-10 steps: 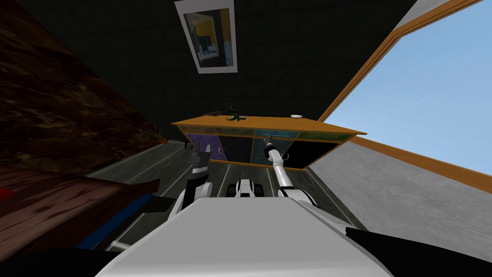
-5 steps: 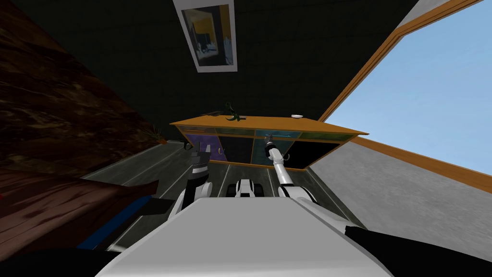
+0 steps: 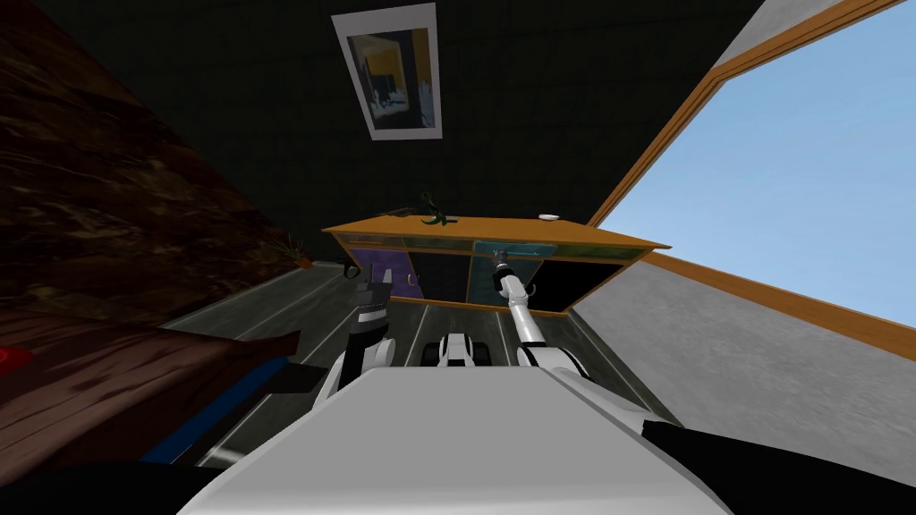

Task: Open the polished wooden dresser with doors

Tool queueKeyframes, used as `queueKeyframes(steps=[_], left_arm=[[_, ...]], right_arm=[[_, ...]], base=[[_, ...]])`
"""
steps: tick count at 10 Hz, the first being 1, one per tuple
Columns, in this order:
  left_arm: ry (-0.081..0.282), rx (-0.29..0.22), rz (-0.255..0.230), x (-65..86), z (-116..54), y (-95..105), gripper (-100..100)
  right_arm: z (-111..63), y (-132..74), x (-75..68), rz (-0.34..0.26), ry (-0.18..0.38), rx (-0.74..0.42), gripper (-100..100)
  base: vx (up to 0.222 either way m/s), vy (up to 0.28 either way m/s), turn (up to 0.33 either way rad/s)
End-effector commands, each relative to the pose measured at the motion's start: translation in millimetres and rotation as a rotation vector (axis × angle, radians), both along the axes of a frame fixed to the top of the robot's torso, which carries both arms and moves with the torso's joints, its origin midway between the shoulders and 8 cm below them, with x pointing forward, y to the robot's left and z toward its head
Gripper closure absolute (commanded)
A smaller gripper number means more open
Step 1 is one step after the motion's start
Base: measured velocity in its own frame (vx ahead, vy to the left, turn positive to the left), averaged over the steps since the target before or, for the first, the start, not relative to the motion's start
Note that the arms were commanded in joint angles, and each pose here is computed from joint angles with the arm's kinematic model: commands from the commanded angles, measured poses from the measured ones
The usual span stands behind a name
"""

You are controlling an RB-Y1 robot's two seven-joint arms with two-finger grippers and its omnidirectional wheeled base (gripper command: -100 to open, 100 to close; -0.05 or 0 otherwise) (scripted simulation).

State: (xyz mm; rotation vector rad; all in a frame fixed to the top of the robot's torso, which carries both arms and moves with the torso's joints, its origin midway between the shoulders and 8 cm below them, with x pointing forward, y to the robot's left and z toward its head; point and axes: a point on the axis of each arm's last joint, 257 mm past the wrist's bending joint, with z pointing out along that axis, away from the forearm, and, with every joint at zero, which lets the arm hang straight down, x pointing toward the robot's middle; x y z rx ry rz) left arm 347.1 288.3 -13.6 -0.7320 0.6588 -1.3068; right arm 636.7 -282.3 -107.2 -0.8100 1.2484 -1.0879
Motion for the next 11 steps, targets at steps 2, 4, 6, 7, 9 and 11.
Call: queueKeyframes(steps=[2, 4, 6, 7, 9, 11], left_arm=[[0.0, 0.0, 0.0, 0.0, 0.0, 0.0, 0], [0.0, 0.0, 0.0, 0.0, -0.1, 0.0, 0], [0.0, 0.0, 0.0, 0.0, 0.0, 0.0, 0], [0.0, 0.0, 0.0, 0.0, 0.0, 0.0, 0], [0.001, 0.0, 0.0, -0.1, -0.2, 0.1, 0], [0.0, 0.0, 0.0, -0.1, -0.1, 0.1, 0]], right_arm=[[-8.0, -1.2, 5.3, 0.007, 0.021, -0.005, 100], [-8.0, -1.2, 5.3, 0.007, 0.021, -0.005, 100], [-9.9, -3.6, 12.1, 0.015, 0.033, -0.005, 100], [-0.7, -2.6, 11.6, 0.015, 0.016, -0.005, 100], [10.0, 40.0, 21.1, 0.143, 0.012, -0.006, -100], [21.4, 69.6, 26.6, 0.229, 0.004, -0.061, -100]], base=[[-0.091, 0.036, -0.027], [-0.015, 0.003, 0.003], [-0.099, 0.025, -0.04], [-0.064, 0.017, -0.011], [0.124, 0.11, -0.487], [0.134, 0.068, -0.225]])
